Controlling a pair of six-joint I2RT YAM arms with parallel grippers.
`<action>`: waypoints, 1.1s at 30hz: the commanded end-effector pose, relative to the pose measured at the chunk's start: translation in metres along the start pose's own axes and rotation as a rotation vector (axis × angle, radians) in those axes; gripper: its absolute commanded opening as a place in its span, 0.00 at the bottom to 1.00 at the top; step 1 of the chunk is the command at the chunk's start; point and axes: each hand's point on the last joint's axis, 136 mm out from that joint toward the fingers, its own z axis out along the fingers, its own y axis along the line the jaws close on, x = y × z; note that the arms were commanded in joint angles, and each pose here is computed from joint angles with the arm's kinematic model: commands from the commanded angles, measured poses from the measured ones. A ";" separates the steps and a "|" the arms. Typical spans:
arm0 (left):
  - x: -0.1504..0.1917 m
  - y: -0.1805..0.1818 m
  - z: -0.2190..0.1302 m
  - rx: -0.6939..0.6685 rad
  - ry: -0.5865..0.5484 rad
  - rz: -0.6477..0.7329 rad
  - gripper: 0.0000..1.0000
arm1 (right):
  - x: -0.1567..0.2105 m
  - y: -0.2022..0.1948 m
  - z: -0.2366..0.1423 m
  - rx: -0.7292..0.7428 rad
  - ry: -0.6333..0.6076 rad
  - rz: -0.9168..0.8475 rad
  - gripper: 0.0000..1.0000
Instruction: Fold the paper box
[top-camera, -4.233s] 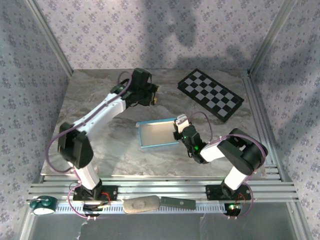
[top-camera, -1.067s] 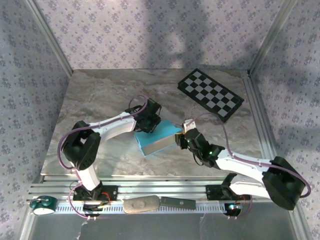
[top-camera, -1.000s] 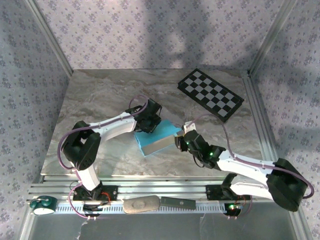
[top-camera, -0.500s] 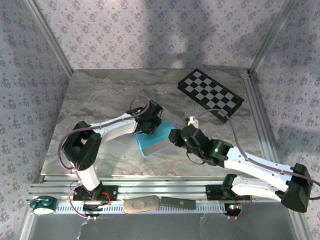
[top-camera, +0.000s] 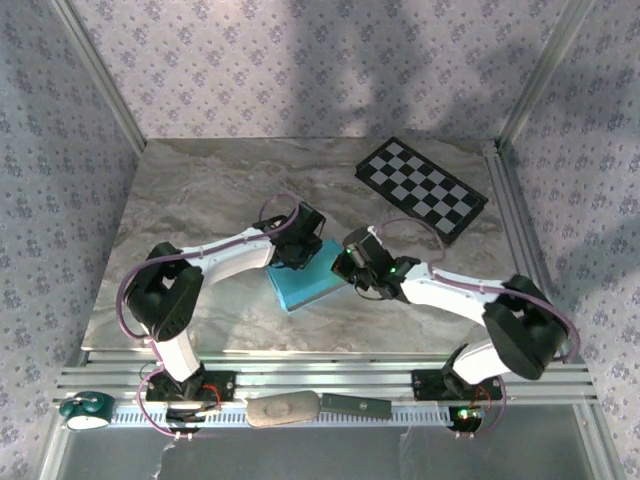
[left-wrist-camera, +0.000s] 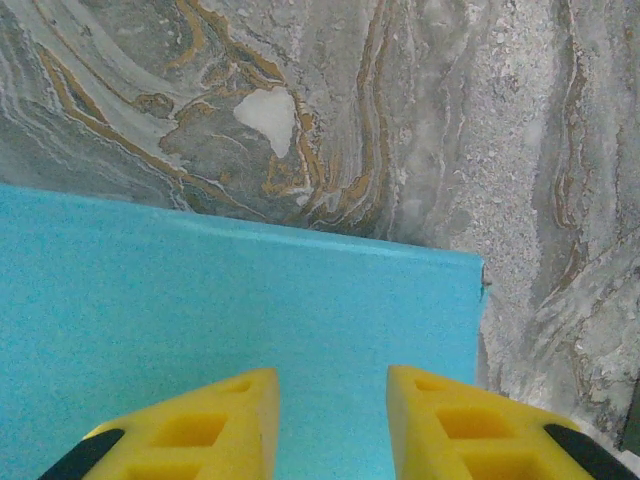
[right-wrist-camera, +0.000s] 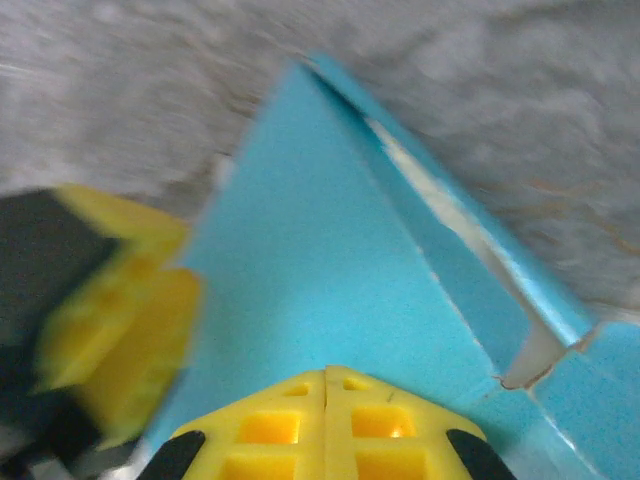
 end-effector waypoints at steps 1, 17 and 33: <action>-0.001 0.001 -0.003 0.005 -0.012 0.023 0.33 | 0.011 -0.012 0.013 -0.013 0.046 0.037 0.03; -0.022 0.037 -0.046 -0.054 -0.059 0.124 0.33 | 0.006 -0.019 0.007 0.036 0.023 0.011 0.02; 0.009 0.103 -0.063 0.028 0.104 0.056 0.53 | 0.003 -0.003 0.007 0.035 0.022 -0.022 0.03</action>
